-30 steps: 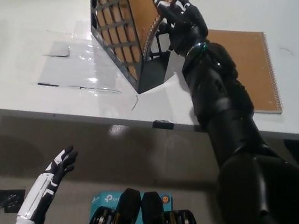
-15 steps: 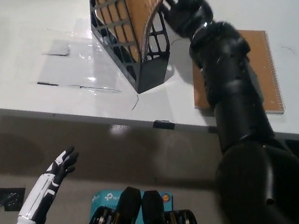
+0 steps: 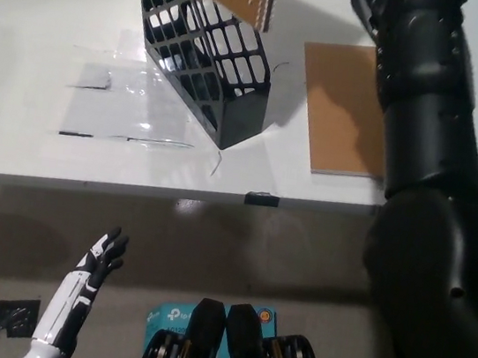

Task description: Use the right hand to pick up a book from the book holder on the left side and put it on another book on the right side

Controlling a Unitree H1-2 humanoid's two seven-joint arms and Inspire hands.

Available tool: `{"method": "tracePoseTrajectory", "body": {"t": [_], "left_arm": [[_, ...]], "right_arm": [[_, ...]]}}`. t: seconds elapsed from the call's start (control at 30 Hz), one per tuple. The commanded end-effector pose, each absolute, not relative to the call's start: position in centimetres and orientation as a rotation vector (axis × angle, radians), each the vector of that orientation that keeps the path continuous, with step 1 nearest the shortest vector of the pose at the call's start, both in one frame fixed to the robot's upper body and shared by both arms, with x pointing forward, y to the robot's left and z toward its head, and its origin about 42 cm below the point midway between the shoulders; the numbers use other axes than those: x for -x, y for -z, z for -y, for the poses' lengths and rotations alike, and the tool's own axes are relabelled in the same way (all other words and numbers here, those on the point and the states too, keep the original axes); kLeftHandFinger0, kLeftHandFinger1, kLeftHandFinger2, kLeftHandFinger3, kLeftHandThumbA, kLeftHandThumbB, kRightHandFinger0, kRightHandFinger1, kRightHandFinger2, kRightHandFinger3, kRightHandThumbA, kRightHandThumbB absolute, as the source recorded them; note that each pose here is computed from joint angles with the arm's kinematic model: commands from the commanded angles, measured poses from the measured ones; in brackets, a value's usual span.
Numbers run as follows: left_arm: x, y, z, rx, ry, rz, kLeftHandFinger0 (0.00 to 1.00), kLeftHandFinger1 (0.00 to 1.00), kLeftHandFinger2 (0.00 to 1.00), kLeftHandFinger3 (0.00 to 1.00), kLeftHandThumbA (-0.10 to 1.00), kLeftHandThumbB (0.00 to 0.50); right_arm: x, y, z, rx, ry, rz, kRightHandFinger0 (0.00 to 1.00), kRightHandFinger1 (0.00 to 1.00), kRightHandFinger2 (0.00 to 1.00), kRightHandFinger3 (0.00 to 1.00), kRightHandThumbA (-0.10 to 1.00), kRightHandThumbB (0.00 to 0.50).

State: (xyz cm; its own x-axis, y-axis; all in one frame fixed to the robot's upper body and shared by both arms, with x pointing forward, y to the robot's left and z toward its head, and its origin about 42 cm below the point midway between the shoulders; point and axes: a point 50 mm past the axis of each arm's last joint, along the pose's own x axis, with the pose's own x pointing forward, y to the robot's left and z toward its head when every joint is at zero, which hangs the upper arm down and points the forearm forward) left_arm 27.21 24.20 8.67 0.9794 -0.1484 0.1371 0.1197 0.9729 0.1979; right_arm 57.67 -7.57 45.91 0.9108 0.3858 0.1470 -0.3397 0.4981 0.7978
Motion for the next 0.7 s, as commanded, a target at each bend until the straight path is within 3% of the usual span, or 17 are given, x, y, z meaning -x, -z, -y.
{"method": "tracePoseTrajectory", "body": {"t": [0.0, 0.03, 0.1, 0.2, 0.27, 0.37, 0.43, 0.6, 0.67], "left_arm": [[-26.6, -8.7, -24.0, -0.176, 0.141, 0.166, 1.00, 1.00, 1.00, 1.00, 0.98, 0.186], [-26.4, -8.5, -24.1, -0.177, 0.140, 0.164, 1.00, 1.00, 1.00, 1.00, 0.98, 0.186], [-26.4, -8.4, -24.1, -0.182, 0.141, 0.163, 1.00, 1.00, 1.00, 1.00, 1.00, 0.190], [-26.1, -8.3, -24.1, -0.180, 0.139, 0.157, 1.00, 1.00, 1.00, 1.00, 1.00, 0.192], [-26.1, -8.3, -24.1, -0.168, 0.136, 0.157, 1.00, 1.00, 1.00, 1.00, 0.97, 0.180], [-25.8, -8.2, -24.2, -0.174, 0.133, 0.156, 1.00, 1.00, 1.00, 1.00, 0.96, 0.171], [-25.7, -8.1, -24.3, -0.173, 0.140, 0.148, 1.00, 1.00, 1.00, 1.00, 0.97, 0.170], [-25.8, -8.1, -24.6, -0.209, 0.148, 0.159, 1.00, 1.00, 1.00, 1.00, 1.00, 0.146], [-25.8, -8.0, -24.8, -0.206, 0.147, 0.157, 1.00, 1.00, 1.00, 1.00, 1.00, 0.141]], "right_arm": [[-56.3, -53.9, 8.4, -1.026, -0.559, 0.101, 0.00, 0.09, 0.67, 0.95, -0.10, 0.134], [-56.4, -53.6, 8.7, -1.037, -0.565, 0.104, 0.00, 0.10, 0.67, 0.90, -0.10, 0.131], [-56.5, -53.2, 9.4, -1.080, -0.561, 0.102, 0.00, 0.15, 0.68, 1.00, -0.10, 0.146], [-56.8, -52.5, 10.5, -1.134, -0.559, 0.091, 0.00, 0.18, 0.67, 1.00, -0.10, 0.071], [-57.0, -52.0, 11.1, -1.145, -0.552, 0.086, 0.00, 0.18, 0.66, 1.00, -0.10, 0.065], [-57.4, -50.7, 12.8, -1.187, -0.517, 0.070, 0.00, 0.21, 0.74, 1.00, -0.10, 0.108], [-57.7, -50.2, 13.8, -1.193, -0.511, 0.073, 0.00, 0.23, 0.74, 1.00, -0.10, 0.113], [-58.3, -49.3, 17.7, -1.225, -0.434, 0.067, 0.00, 0.23, 0.73, 1.00, -0.10, 0.058], [-58.4, -48.9, 19.3, -1.217, -0.413, 0.082, 0.00, 0.23, 0.70, 1.00, -0.10, 0.067]]}}
